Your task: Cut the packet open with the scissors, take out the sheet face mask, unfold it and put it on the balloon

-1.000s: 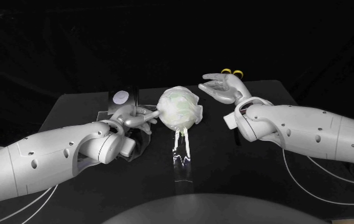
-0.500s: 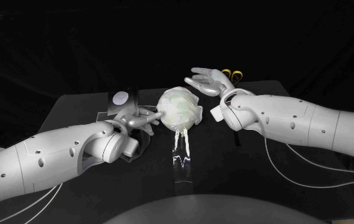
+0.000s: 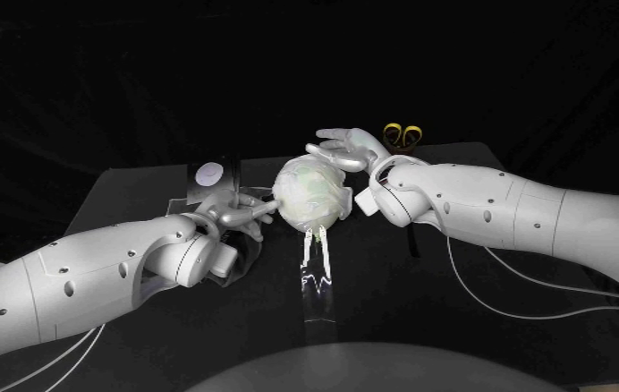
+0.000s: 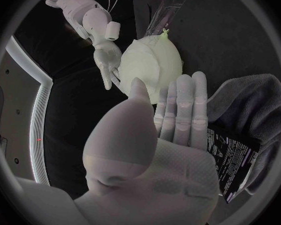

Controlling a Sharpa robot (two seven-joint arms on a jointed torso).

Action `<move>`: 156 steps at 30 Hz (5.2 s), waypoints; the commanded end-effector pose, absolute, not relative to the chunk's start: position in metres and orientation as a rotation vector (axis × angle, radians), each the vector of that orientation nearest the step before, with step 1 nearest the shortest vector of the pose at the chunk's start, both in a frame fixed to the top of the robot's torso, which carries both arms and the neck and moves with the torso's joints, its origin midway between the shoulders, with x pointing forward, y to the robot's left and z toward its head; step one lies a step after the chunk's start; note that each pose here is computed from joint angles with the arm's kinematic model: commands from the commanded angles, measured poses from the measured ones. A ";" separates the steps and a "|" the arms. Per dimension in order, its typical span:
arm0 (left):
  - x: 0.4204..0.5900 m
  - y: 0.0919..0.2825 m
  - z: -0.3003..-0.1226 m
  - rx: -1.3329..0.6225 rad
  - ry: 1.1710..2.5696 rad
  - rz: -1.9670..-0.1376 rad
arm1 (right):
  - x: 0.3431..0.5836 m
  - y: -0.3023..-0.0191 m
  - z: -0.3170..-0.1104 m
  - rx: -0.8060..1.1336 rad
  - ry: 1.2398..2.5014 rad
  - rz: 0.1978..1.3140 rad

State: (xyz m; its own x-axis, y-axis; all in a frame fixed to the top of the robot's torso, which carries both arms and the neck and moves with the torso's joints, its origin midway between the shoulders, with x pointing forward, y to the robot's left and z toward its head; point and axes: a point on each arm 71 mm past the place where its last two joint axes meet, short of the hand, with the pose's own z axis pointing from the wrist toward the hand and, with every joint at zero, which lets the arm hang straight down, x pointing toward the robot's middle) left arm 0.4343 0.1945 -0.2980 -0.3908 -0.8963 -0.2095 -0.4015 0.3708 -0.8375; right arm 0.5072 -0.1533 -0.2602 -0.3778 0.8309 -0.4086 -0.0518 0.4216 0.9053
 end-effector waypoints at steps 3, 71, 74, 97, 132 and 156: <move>0.432 0.191 -0.298 -1.085 1.996 -0.930 | 0.506 -0.147 -0.263 0.644 1.769 1.134; 0.432 0.177 -0.297 -1.068 1.988 -0.959 | 0.506 -0.146 -0.268 0.648 1.836 1.027; 0.433 0.178 -0.297 -1.070 1.980 -0.954 | 0.506 -0.147 -0.268 0.649 1.835 1.025; 0.431 0.179 -0.297 -0.984 2.021 -0.898 | 0.506 -0.147 -0.268 0.649 1.832 1.024; 0.431 0.172 -0.304 -1.021 1.975 -0.888 | 0.504 -0.145 -0.267 0.648 1.834 1.030; 0.427 0.174 -0.303 -1.097 1.974 -0.949 | 0.504 -0.148 -0.267 0.651 1.834 1.024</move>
